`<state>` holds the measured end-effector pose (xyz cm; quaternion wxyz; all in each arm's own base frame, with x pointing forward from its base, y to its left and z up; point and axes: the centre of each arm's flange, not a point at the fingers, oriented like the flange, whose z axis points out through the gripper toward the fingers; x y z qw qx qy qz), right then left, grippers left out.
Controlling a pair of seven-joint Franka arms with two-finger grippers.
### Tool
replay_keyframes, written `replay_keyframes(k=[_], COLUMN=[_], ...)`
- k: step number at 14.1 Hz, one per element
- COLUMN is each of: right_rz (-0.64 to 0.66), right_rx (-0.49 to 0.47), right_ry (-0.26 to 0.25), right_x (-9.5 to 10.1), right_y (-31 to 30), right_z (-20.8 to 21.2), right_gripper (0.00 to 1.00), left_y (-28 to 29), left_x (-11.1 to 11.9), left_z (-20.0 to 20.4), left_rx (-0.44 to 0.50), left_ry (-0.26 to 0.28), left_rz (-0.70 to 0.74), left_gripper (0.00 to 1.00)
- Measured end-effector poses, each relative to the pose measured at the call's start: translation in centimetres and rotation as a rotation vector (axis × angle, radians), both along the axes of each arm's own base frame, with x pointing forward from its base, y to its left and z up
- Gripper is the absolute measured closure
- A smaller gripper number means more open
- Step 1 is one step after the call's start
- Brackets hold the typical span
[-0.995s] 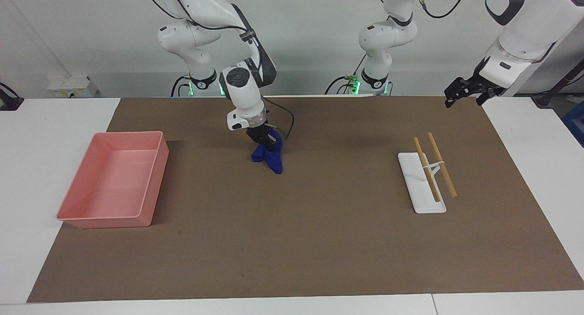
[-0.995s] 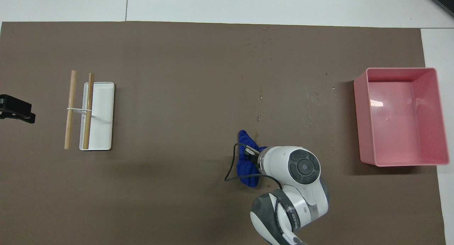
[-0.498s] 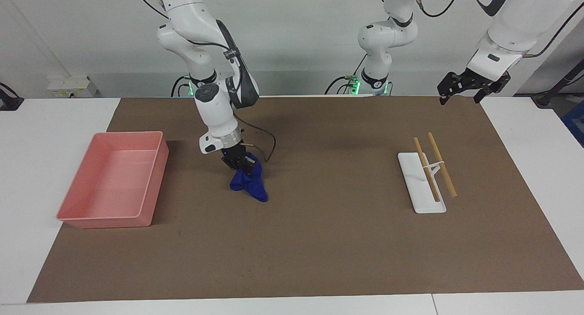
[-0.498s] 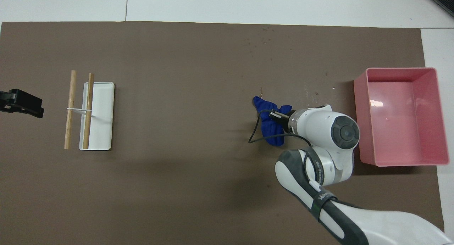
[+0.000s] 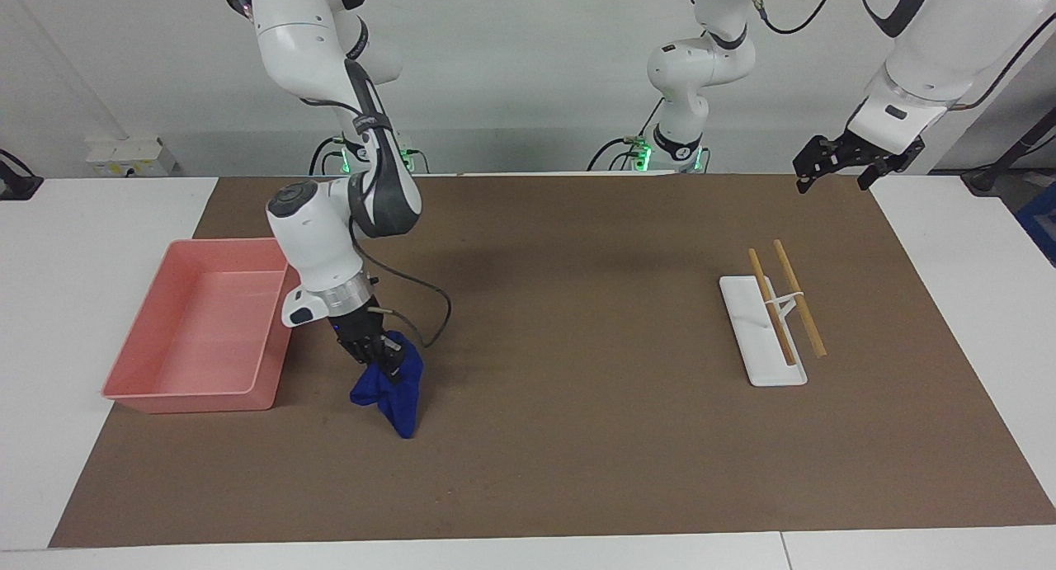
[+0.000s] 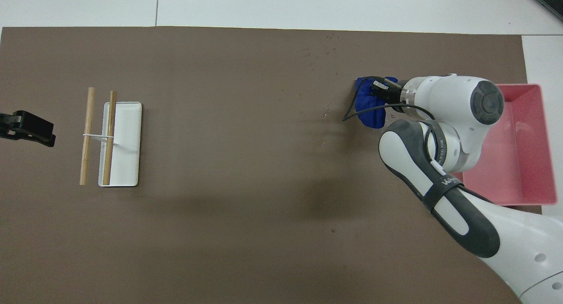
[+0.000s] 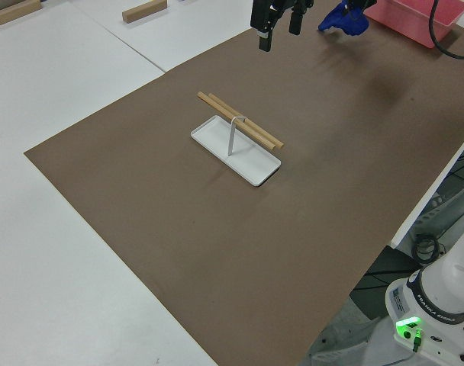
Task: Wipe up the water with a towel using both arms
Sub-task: 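Carry the blue cloth to the pink bin with the right gripper, then lower the cloth into the pink bin and open the right gripper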
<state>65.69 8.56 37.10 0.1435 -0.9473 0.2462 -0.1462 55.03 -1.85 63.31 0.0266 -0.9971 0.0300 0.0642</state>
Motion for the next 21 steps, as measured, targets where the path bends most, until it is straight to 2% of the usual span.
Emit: replay_keyframes(k=[2, 5, 8, 10, 12, 15, 18, 19, 21], right_rz=[0.026, 0.068, 0.119, 0.141, 0.169, 0.208, 0.22, 0.223, 0.232], right_rx=[-0.017, -0.031, -0.052, -0.065, -0.095, -0.197, -0.231, -0.24, -0.261], right_ry=[0.031, 0.106, 0.13, 0.131, 0.151, 0.253, 0.343, 0.361, 0.363], right_x=[-0.3, -2.8, -6.3, -7.9, -9.1, -11.1, -13.2, -13.8, -14.8], right_y=[-3.4, -8.9, -14.5, -17.6, -20.0, -22.5, -23.6, -23.9, -24.6], right_z=[2.4, 7.7, 13.1, 14.7, 13.7, 10.2, 6.5, 5.3, 2.9], right_gripper=[0.81, 0.81, 0.81, 0.81, 0.81, 0.81, 0.81, 0.81, 0.81], left_y=[-0.4, -1.1, -1.0, -1.1, -1.3, -1.3, -1.2, -1.2, -1.2], left_x=[0.0, 0.0, 0.0, 0.0, 0.0, 0.0, 0.0, 0.1, 0.4], left_z=[0.0, 0.0, -0.1, -0.1, -0.1, 0.0, 0.0, 0.0, 0.4], left_rx=[0.0, 0.001, 0.007, 0.007, 0.006, 0.005, 0.005, 0.005, 0.004], left_ry=[0.0, 0.001, 0.002, 0.002, 0.002, 0.0, -0.004, -0.007, -0.036], left_rz=[-0.007, -0.018, -0.014, -0.013, -0.017, -0.017, -0.014, -0.013, -0.013], left_gripper=[0.0, 0.0, 0.0, 0.0, 0.0, 0.0, 0.0, 0.0, 0.0])
